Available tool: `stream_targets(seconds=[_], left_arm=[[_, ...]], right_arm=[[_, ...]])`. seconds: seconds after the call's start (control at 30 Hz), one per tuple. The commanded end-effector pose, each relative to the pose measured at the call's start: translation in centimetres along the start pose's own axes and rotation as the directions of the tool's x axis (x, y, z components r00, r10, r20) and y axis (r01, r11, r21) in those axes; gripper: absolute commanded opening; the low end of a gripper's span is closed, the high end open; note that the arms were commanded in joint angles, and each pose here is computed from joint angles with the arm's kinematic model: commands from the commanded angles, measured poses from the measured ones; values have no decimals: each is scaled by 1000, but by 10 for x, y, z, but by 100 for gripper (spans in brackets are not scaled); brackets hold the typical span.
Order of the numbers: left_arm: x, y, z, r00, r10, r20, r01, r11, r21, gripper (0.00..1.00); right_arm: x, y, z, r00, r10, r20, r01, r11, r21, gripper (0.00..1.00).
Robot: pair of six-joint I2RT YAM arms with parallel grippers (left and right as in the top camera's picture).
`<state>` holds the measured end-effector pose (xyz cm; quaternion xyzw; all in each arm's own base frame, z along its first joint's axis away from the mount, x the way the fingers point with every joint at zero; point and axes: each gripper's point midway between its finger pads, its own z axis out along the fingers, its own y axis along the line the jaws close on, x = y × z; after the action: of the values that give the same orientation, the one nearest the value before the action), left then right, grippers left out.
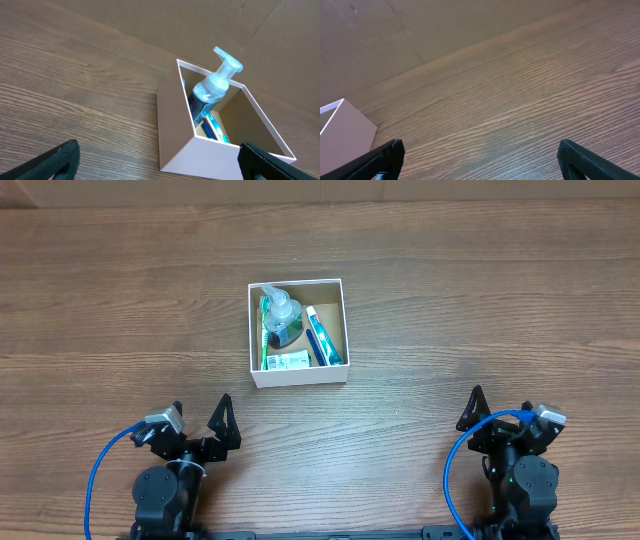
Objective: Pack container
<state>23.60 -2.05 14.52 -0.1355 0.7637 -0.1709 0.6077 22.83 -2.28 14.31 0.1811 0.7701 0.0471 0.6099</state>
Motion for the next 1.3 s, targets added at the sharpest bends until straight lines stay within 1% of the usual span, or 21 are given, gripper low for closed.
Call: stream_targets(seconds=[0.0, 0.17, 0.3, 0.47, 0.53, 0.67, 0.8, 0.9, 1.27], left_arm=[[-1, 0, 0, 1000, 20, 12, -20, 1000, 1, 100], [-1, 0, 0, 1000, 22, 12, -22, 1000, 0, 100], [-6, 11, -1, 998, 52, 39, -49, 997, -65, 100], [-10, 17, -1, 979, 201, 40, -196, 975, -107, 100], [-10, 18, -1, 958, 286, 32, -281, 953, -118, 100], [-11, 19, -2, 921, 388, 19, -383, 915, -124, 100], [-11, 18, -2, 865, 502, 3, -497, 859, -125, 100], [-11, 18, -2, 850, 527, 0, -523, 843, -125, 100], [-11, 19, -2, 850, 527, 0, -522, 843, -125, 100]], right_arm=[[1, -1, 0, 1000, 6, 4, -6, 1000, 1, 100], [1, -1, 0, 1000, 6, 4, -6, 1000, 1, 100], [1, -1, 0, 1000, 6, 4, -6, 1000, 1, 100], [1, -1, 0, 1000, 6, 4, -6, 1000, 1, 100], [1, -1, 0, 1000, 6, 4, -6, 1000, 1, 100], [1, -1, 0, 1000, 6, 4, -6, 1000, 1, 100], [1, -1, 0, 1000, 6, 4, -6, 1000, 1, 100], [1, -1, 0, 1000, 6, 4, -6, 1000, 1, 100], [1, -1, 0, 1000, 6, 4, -6, 1000, 1, 100]])
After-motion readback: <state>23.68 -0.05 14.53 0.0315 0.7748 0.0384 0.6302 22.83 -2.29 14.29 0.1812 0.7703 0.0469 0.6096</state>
